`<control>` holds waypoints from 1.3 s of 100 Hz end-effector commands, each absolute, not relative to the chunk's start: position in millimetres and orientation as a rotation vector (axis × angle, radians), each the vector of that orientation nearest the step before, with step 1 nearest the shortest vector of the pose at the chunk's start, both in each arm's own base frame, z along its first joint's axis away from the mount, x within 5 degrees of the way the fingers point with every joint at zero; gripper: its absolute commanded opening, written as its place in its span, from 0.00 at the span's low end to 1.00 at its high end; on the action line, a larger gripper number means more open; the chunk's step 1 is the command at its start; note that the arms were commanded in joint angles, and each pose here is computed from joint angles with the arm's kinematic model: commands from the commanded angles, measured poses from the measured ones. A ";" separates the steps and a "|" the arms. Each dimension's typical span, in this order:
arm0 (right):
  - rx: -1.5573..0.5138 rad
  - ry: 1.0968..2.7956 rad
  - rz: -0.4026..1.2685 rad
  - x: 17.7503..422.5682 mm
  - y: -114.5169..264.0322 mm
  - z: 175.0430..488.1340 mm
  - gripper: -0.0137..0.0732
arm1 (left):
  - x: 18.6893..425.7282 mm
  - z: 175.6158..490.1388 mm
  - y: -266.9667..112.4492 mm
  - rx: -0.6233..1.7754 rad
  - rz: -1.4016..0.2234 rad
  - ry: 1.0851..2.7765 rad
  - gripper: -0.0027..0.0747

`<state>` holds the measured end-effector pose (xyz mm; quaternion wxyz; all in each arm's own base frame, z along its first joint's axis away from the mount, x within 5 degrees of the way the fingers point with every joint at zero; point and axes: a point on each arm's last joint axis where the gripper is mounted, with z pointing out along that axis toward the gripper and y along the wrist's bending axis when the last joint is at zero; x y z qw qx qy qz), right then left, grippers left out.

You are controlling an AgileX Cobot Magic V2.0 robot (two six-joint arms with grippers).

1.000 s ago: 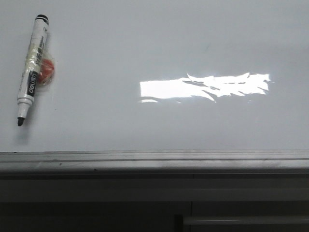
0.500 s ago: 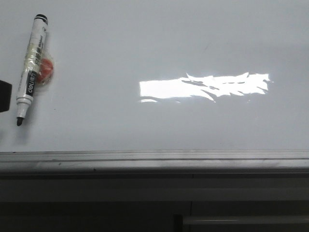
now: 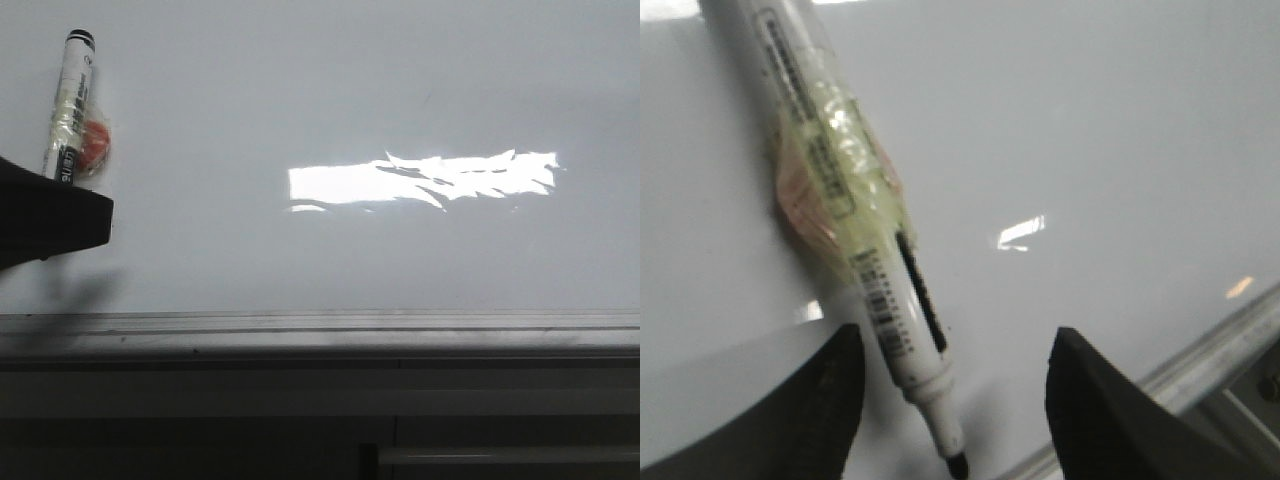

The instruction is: Write number 0 on whiteboard

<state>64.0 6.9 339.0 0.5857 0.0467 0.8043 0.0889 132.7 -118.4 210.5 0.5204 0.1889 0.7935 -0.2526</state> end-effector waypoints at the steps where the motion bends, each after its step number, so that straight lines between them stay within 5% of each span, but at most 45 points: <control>1: 0.099 1.785 0.206 66.5 6.6 355.1 0.09 | 142.8 225.8 -122.5 0.338 -0.648 1.775 0.51; 16: 0.099 1.785 0.206 66.5 6.6 355.1 0.09 | 149.3 221.0 -125.0 0.302 -0.635 1.767 0.47; 33: 0.099 1.785 0.206 66.5 6.6 355.1 0.09 | 150.5 213.6 -125.1 0.279 -0.626 1.833 0.00; 59: 0.099 1.785 0.206 66.5 6.6 355.1 0.09 | 148.6 215.1 -128.4 0.372 -0.617 1.798 0.01; 77: 0.099 1.780 0.206 66.6 6.6 355.5 0.09 | 140.4 225.7 -140.4 0.584 -0.636 1.612 0.01; 108: 0.051 1.347 0.265 66.0 8.1 394.7 0.09 | 122.6 243.1 -157.0 0.712 -0.732 1.449 0.01; 130: -0.023 1.411 0.364 65.1 15.9 389.5 0.09 | 122.4 263.8 -163.5 0.772 -0.722 1.417 0.01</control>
